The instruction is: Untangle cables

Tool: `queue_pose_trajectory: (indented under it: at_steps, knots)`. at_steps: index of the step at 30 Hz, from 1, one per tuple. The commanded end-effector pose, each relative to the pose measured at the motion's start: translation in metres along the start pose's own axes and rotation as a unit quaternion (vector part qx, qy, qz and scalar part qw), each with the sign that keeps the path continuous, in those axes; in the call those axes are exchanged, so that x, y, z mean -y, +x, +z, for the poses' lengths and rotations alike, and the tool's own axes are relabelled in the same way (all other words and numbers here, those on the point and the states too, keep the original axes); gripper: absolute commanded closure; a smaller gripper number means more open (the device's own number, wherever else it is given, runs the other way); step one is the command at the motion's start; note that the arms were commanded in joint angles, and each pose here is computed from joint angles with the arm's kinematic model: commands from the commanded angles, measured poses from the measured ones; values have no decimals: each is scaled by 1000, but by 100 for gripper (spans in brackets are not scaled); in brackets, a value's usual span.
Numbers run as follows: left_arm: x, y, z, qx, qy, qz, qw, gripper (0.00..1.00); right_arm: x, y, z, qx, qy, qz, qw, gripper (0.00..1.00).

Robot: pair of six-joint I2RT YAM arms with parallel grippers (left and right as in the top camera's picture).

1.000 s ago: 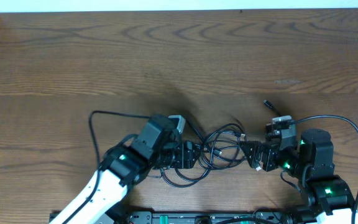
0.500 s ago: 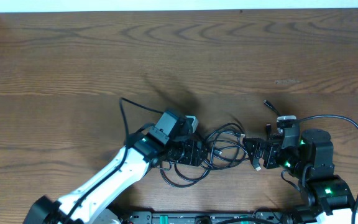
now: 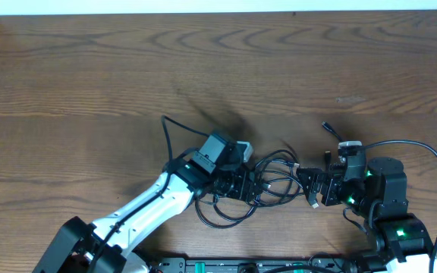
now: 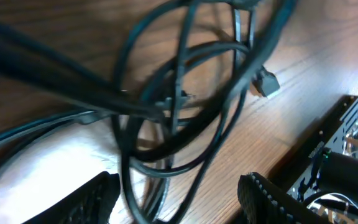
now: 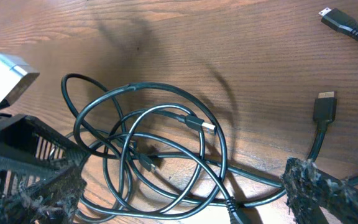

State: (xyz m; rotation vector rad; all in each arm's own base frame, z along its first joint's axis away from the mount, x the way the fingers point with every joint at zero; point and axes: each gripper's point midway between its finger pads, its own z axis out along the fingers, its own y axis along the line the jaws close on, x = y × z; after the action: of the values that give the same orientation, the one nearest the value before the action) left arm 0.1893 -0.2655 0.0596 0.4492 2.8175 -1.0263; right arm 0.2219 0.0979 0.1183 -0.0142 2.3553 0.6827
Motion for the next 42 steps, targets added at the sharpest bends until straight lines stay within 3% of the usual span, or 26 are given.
queue_pose_trajectory:
  at_steps: [1, 5, 8, 9, 12, 18, 23, 31, 42]
  knots:
    - [4, 3, 6, -7, -3, 18, 1000, 35, -2, -7, -3, 9, 2, -2, 1000, 1]
    - [-7, 4, 14, -6, -37, 5, 999, 36, -2, -7, -3, 9, 2, -2, 1000, 1]
    - [-8, 6, 19, -11, -40, -2, 999, 43, -1, -7, -3, 9, 2, -2, 1000, 1]
    - [-7, 6, 19, -11, -39, -1, 999, 52, -1, -7, -3, 9, 2, -2, 1000, 1]
    - [-6, 5, 19, -8, -37, 1, 999, 92, -2, -7, -3, 9, 2, -2, 1000, 1]
    - [6, -4, 8, 16, -24, 35, 999, 93, -13, -3, -3, -1, -32, -22, 999, 1]
    - [42, -21, -36, 94, 9, 143, 985, 93, -36, 2, -7, -12, -99, -69, 993, 1]
    - [107, -24, -134, 249, 61, 312, 915, 93, -76, -13, -23, 10, -199, -104, 974, 1]
    - [149, -14, -235, 417, 94, 365, 827, 92, -115, -40, -53, 51, -274, -151, 948, 1]
